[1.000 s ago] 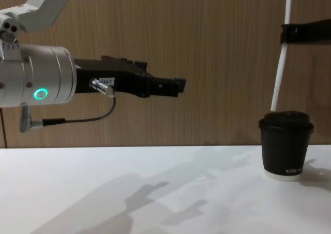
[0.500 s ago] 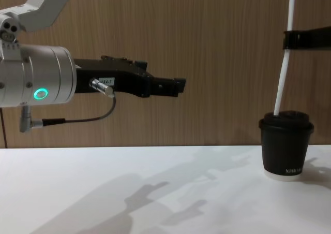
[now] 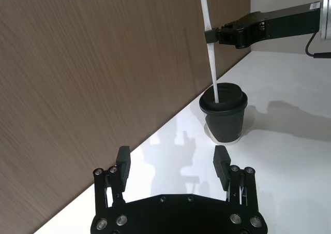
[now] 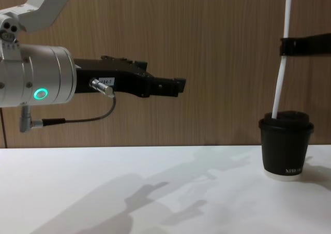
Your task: Pick up the straw with one hand, pass it to the other hand, and insert it into the cup.
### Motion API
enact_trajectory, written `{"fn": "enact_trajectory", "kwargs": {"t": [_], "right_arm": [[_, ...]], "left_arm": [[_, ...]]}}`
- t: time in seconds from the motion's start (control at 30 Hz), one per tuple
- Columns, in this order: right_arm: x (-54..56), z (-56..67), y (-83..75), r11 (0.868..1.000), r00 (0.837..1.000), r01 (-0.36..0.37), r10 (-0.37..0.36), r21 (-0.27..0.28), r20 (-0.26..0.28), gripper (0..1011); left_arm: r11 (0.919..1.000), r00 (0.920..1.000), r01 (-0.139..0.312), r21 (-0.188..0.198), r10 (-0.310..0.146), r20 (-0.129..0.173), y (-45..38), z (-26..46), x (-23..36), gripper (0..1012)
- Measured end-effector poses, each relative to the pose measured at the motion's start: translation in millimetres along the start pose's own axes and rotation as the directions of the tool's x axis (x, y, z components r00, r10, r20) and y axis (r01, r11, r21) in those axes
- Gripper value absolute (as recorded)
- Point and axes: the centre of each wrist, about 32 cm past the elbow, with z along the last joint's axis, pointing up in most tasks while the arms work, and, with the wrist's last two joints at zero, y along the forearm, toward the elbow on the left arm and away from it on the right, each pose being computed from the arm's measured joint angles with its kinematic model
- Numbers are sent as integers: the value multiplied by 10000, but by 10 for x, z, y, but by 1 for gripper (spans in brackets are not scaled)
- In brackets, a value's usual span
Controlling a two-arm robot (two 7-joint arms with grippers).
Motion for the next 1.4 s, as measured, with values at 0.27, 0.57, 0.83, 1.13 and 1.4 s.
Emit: {"fn": "enact_trajectory", "kwargs": {"t": [0.27,0.57,0.83,1.13,1.4], "right_arm": [[10,-33,35,10000,9998,74,-73,-49,182,0],[27,-61,61,9998,9993,174,-172,-77,339,102],[34,-75,72,9997,9989,216,-212,-98,407,364],[37,-82,78,9997,9988,235,-230,-104,441,625],[38,-84,80,9996,9986,245,-240,-104,462,869]], "left_arm": [[10000,10000,-1,0,1,0,0,0,0,1003],[10000,10000,0,0,0,0,0,0,0,1003],[10000,10000,-1,0,1,1,0,0,0,1003],[10000,10000,0,0,0,0,0,0,0,1003],[10000,10000,0,0,0,0,0,0,0,1003]]}}
